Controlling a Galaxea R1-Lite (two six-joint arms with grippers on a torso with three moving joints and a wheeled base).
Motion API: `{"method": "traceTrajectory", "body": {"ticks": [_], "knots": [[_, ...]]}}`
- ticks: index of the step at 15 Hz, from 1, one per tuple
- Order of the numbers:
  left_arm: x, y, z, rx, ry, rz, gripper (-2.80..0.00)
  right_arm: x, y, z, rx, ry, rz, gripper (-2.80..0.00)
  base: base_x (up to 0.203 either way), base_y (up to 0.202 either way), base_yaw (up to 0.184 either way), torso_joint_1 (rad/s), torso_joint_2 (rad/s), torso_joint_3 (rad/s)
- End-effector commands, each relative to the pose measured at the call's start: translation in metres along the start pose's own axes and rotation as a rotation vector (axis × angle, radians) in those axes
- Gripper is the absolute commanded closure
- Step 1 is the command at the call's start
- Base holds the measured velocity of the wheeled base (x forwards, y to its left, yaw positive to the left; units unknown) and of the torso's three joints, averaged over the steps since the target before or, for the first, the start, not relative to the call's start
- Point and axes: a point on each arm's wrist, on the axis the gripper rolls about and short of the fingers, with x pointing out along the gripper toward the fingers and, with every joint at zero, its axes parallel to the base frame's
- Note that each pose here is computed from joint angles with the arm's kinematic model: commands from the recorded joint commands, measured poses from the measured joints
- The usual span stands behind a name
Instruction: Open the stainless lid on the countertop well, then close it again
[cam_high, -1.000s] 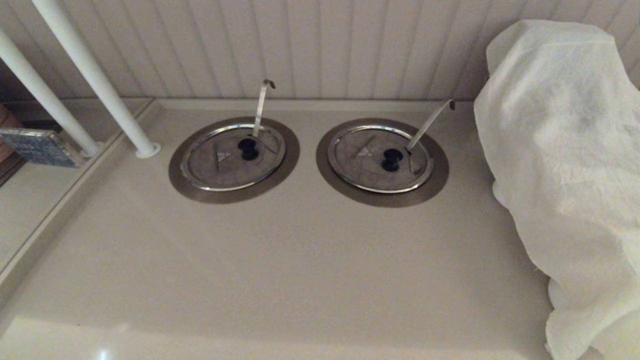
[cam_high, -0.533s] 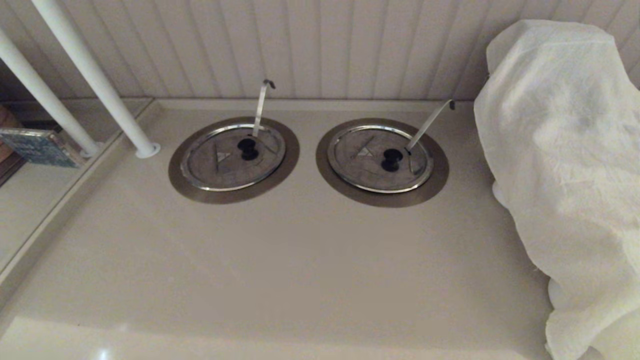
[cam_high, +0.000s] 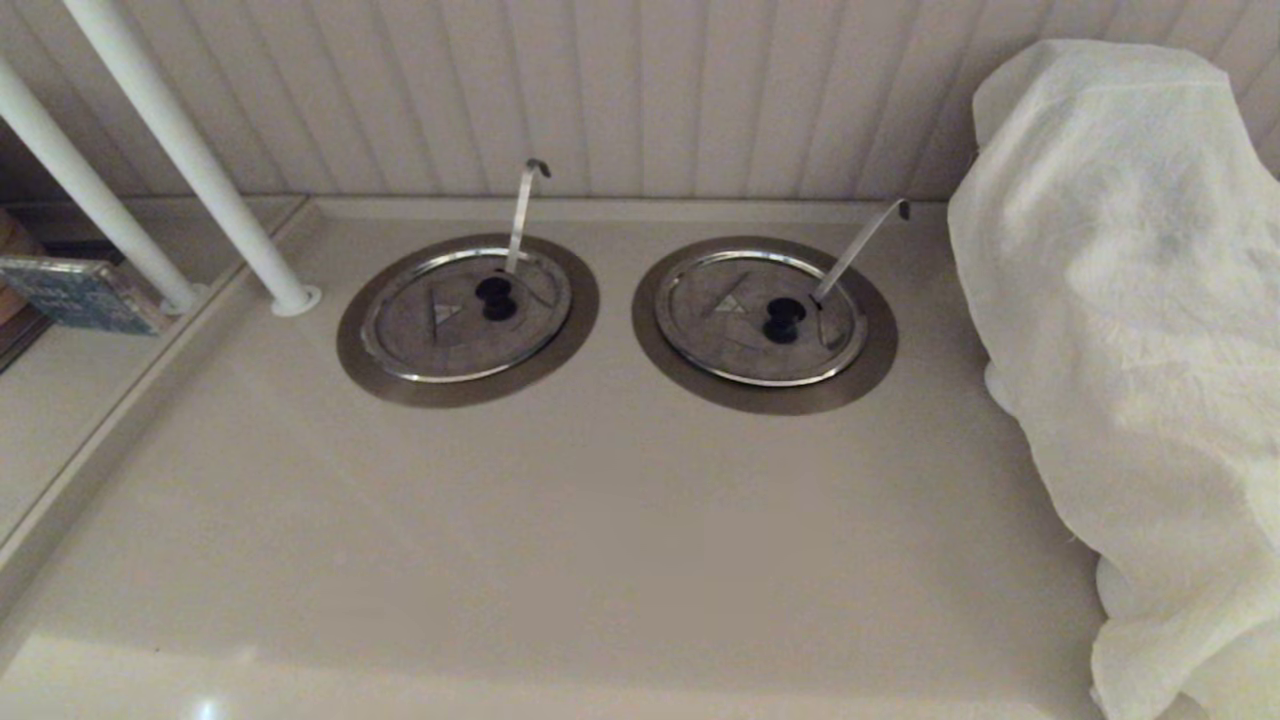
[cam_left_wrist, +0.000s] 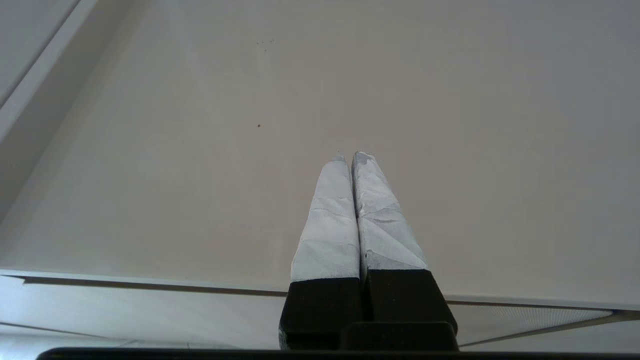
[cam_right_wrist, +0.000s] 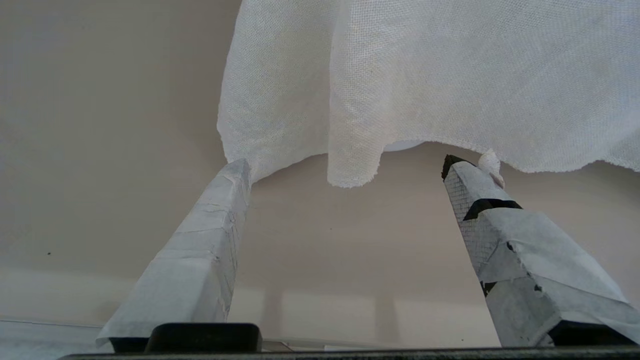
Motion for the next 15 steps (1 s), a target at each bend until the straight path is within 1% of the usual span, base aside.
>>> {"method": "traceTrajectory", "body": {"ticks": [1,8,11,15], "knots": [[0.0002,0.0000,0.0002,0.000,0.002,0.000,0.00,0.0000,0.0000,-0.0005,-0.001,0.000,0.001,-2.80,0.000,0.000,0.000,0.000,0.00,0.000],[0.0002,0.0000,0.0000,0.000,0.004,0.000,0.00,0.0000,0.0001,-0.0005,-0.007,0.000,0.002,-2.80,0.000,0.000,0.000,0.000,0.00,0.000],[0.0002,0.0000,0.0001,0.000,0.003,0.000,0.00,0.0001,-0.0004,-0.0001,0.024,-0.001,-0.020,-2.80,0.000,0.000,0.000,0.000,0.00,0.000],[0.0001,0.0000,0.0000,0.000,0.002,0.000,0.00,0.0000,-0.0005,-0.0002,0.024,-0.003,-0.021,-2.80,0.000,0.000,0.000,0.000,0.00,0.000]]}}
